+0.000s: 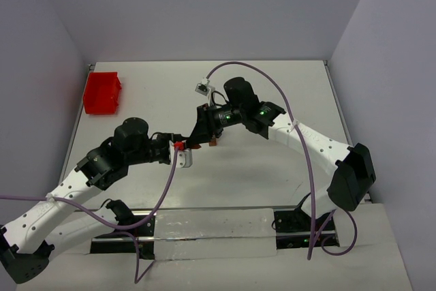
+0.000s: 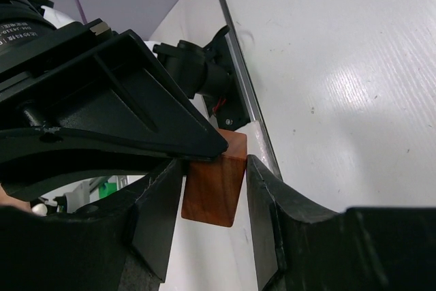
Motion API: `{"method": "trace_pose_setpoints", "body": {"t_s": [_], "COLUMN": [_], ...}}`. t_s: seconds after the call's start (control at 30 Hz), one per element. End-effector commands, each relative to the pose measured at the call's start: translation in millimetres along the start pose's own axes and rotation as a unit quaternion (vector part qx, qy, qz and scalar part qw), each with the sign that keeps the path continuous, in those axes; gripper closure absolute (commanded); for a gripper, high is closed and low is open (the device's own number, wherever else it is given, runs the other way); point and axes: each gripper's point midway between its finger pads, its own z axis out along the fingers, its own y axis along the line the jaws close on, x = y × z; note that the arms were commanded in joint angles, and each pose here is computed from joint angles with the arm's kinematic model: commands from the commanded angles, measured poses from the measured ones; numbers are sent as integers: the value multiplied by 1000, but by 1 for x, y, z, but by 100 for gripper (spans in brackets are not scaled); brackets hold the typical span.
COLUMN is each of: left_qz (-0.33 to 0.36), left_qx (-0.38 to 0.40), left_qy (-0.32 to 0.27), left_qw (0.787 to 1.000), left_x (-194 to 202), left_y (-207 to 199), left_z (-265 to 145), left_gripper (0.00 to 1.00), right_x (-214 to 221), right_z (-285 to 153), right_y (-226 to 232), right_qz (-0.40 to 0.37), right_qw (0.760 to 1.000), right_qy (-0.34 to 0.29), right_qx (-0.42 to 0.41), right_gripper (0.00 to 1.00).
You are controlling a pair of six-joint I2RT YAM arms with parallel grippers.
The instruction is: Build the wood block tower
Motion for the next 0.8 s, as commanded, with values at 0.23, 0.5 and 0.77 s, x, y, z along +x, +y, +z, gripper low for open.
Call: {"method": "trace_pose_setpoints", "body": {"t_s": [0.23, 0.5, 0.77], "left_qz": [18, 15, -14], "left_qx": [-38, -43, -65], "left_qy": [-40, -35, -5], "left_qw": [998, 998, 998], "left_x": [-25, -22, -7], "left_y": [21, 21, 19], "left_z": [-4, -3, -12], "left_gripper": [100, 87, 20], "right_x": [3, 5, -3], "right_z": [2, -1, -15], "right_y": [11, 14, 17], "right_qz": [-12, -15, -42], "right_qw": [999, 999, 999], "right_qy": [6, 9, -15], "right_qx": [-29, -34, -5], "right_gripper": [58, 85, 100]}}
